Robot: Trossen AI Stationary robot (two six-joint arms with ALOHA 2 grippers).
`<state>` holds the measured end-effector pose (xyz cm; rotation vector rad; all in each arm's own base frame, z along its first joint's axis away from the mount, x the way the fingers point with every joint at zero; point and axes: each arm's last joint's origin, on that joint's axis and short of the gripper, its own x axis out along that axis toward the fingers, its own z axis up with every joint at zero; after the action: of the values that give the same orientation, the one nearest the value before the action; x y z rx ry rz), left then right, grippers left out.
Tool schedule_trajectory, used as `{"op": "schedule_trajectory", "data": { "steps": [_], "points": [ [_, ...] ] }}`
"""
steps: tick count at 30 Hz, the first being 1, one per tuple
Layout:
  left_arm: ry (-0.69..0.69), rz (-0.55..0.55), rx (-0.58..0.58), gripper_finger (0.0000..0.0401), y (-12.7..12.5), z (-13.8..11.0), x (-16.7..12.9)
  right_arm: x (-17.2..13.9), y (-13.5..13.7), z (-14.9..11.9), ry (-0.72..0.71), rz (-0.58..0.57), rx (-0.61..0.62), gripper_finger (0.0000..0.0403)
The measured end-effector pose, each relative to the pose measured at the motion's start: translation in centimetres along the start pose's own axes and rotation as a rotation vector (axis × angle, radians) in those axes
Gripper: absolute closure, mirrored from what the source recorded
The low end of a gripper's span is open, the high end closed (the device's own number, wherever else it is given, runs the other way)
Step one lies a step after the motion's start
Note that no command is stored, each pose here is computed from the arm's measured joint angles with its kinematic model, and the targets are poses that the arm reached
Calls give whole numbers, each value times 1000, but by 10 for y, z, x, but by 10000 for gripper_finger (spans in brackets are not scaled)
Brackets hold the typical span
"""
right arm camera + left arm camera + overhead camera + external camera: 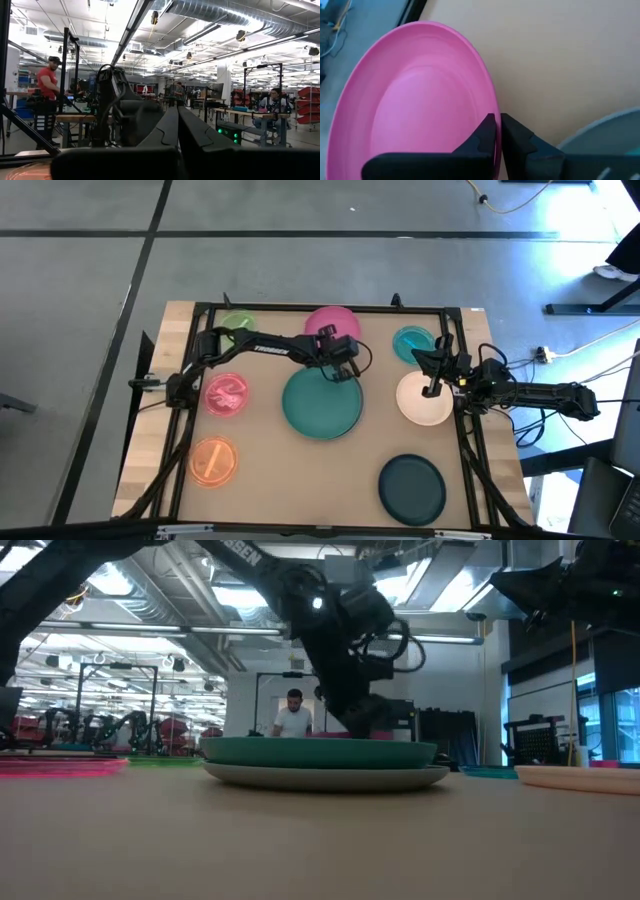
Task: Stack plastic plates
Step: Stack the pink plate on top of the blue plate
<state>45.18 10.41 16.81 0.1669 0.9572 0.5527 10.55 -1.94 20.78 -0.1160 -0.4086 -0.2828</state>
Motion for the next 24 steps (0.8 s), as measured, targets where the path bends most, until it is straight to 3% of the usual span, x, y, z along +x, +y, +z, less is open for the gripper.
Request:
{"op": "schedule_trajectory", "data": {
  "steps": [13, 24],
  "points": [
    [-61, -88, 70, 387, -32, 14, -85, 0, 0, 0, 1, 1, 2, 400],
    [-9, -167, 75, 387, -73, 0, -138, 0, 0, 0, 2, 1, 3, 400]
  ]
}}
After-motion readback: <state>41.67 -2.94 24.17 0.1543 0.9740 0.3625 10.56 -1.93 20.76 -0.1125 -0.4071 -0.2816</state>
